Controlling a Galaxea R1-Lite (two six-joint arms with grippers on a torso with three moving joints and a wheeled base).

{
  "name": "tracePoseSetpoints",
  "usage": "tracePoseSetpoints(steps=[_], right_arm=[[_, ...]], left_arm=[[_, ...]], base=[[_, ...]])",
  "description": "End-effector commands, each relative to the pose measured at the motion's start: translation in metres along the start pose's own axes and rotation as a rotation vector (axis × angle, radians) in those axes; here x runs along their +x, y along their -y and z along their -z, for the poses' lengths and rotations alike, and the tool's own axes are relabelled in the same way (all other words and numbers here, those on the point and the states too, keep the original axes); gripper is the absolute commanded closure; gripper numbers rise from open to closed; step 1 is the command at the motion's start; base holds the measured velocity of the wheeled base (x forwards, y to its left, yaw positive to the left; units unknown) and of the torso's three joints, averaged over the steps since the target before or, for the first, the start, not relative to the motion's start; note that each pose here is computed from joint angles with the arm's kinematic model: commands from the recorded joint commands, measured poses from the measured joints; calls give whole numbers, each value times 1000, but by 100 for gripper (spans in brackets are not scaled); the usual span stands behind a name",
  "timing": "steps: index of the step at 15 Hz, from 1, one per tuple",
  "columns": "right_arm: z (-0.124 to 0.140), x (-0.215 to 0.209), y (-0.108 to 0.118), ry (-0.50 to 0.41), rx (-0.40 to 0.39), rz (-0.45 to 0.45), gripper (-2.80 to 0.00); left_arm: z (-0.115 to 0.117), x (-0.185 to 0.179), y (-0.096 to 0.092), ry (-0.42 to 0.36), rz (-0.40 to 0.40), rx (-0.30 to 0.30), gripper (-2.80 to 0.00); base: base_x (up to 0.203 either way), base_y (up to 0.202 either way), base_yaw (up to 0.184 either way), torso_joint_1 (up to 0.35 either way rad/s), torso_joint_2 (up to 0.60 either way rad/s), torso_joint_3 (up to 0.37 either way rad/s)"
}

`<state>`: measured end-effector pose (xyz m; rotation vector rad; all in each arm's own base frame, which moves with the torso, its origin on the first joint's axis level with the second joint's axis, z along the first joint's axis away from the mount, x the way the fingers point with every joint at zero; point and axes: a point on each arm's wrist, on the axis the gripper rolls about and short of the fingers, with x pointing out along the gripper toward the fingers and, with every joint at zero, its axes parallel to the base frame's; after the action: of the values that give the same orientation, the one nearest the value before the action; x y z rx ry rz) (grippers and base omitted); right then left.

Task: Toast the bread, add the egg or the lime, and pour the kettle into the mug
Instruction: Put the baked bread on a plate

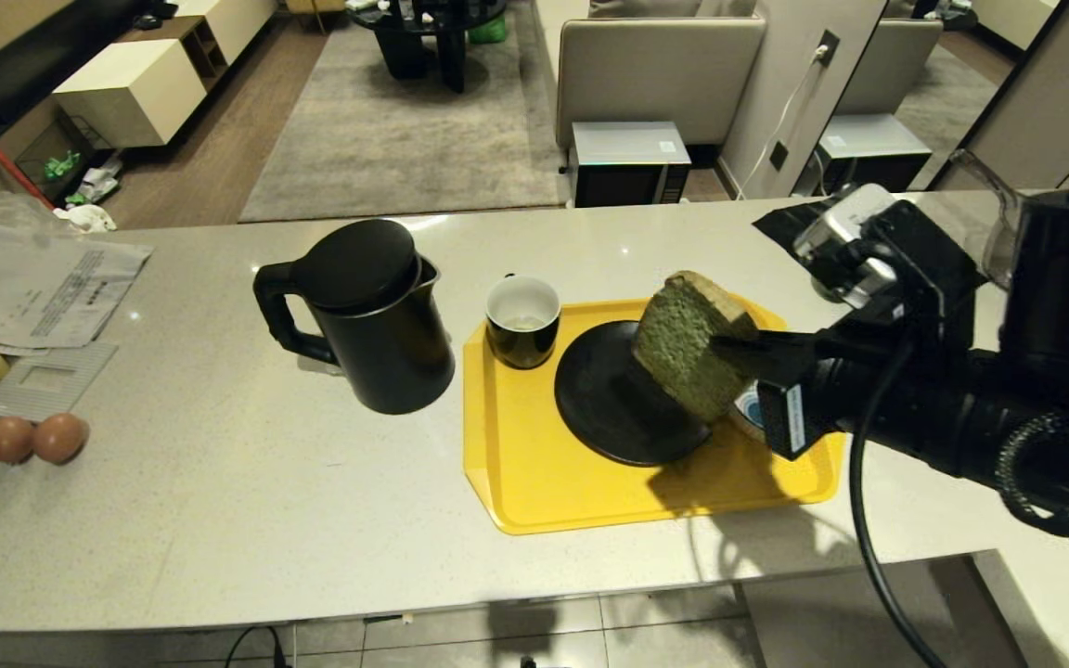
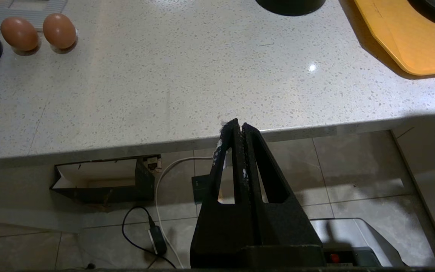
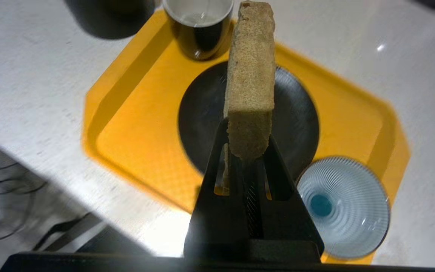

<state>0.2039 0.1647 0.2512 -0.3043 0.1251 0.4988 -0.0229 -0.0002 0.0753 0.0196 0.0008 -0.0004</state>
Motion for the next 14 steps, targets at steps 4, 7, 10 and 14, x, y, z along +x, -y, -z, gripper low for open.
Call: tracePoseSetpoints(steps=[4, 7, 10, 14], right_arm=[[14, 53, -18, 47, -95, 34, 0], [21, 67, -16, 39, -97, 86, 0], [27, 79, 2, 53, -124, 161, 0], [34, 86, 17, 43, -119, 210, 0]], left_arm=[[0, 0, 0, 1, 0, -1, 0], [0, 0, 0, 1, 0, 0, 0], [0, 0, 0, 1, 0, 0, 0], [0, 0, 0, 1, 0, 0, 0]], base=[[0, 0, 0, 0, 0, 0], [0, 0, 0, 0, 0, 0], [0, 0, 0, 0, 0, 0], [0, 0, 0, 0, 0, 0]])
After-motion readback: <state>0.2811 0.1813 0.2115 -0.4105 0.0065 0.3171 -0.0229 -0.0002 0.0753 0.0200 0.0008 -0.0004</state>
